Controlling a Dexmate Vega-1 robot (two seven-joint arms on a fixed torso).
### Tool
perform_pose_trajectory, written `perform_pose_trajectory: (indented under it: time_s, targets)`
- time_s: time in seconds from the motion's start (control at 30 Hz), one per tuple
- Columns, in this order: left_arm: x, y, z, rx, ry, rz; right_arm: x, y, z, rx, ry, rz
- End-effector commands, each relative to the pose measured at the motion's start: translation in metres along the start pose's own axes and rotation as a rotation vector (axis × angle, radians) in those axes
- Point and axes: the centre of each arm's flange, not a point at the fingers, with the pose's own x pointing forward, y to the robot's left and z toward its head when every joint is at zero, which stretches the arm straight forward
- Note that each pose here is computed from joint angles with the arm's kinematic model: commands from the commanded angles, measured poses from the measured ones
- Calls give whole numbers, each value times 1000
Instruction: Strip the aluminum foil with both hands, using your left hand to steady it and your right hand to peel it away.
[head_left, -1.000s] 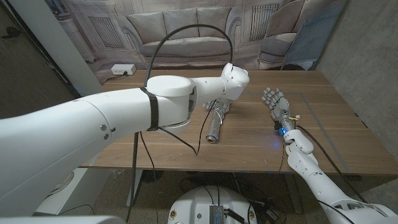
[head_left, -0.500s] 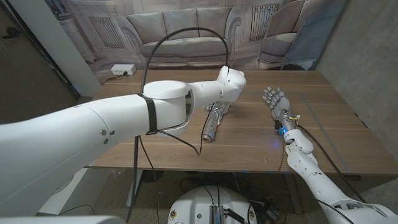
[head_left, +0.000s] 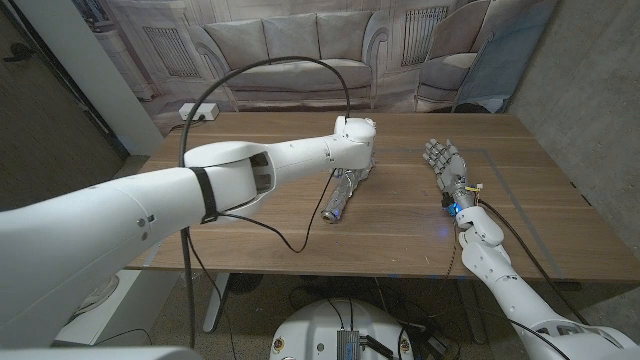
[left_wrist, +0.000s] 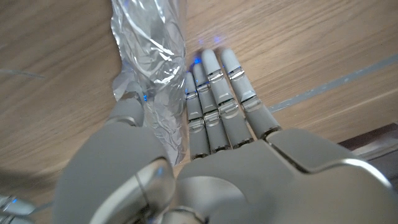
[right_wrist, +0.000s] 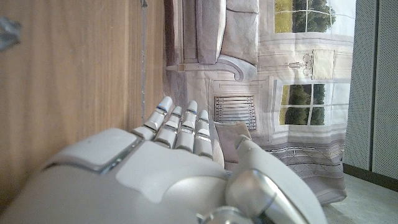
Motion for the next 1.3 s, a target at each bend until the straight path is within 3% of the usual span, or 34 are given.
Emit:
perform_pose_trajectory:
  time_s: [0.03, 0.2, 0.33, 0.47, 0.6, 0.83, 0.93, 0.97, 1.03, 1.07, 1.13, 1.17, 1.3]
  targets:
    - [-28, 15, -19, -327, -198, 101, 4, 4, 1, -6, 1, 3]
    - [-35, 16, -21, -396, -266, 139, 6, 6, 3, -8, -1, 7]
    - [-35, 15, -31, -563, -362, 154, 7, 7, 5, -13, -2, 9]
    - [-33, 14, -37, -625, -359, 173, 8, 9, 6, -17, 0, 11]
    - [-31, 11, -44, -702, -387, 116, 9, 10, 7, -21, 2, 13]
    - [-33, 5, -55, -838, -482, 152, 12, 13, 9, -28, 5, 20]
    - [-29, -2, -60, -923, -552, 165, 13, 15, 10, -30, 4, 25]
    - [-29, -3, -61, -950, -541, 170, 14, 16, 10, -31, 4, 27]
    - [-22, -11, -65, -1043, -645, 169, 15, 17, 10, -30, 6, 30]
    - [-21, -12, -65, -1069, -639, 158, 15, 18, 10, -31, 7, 31]
    - [-18, -18, -66, -1087, -703, 206, 16, 19, 10, -33, 9, 35]
    - [-14, -21, -64, -1116, -708, 160, 17, 20, 11, -36, 10, 38]
    - [-7, -32, -63, -1191, -748, 164, 18, 22, 12, -41, 12, 42]
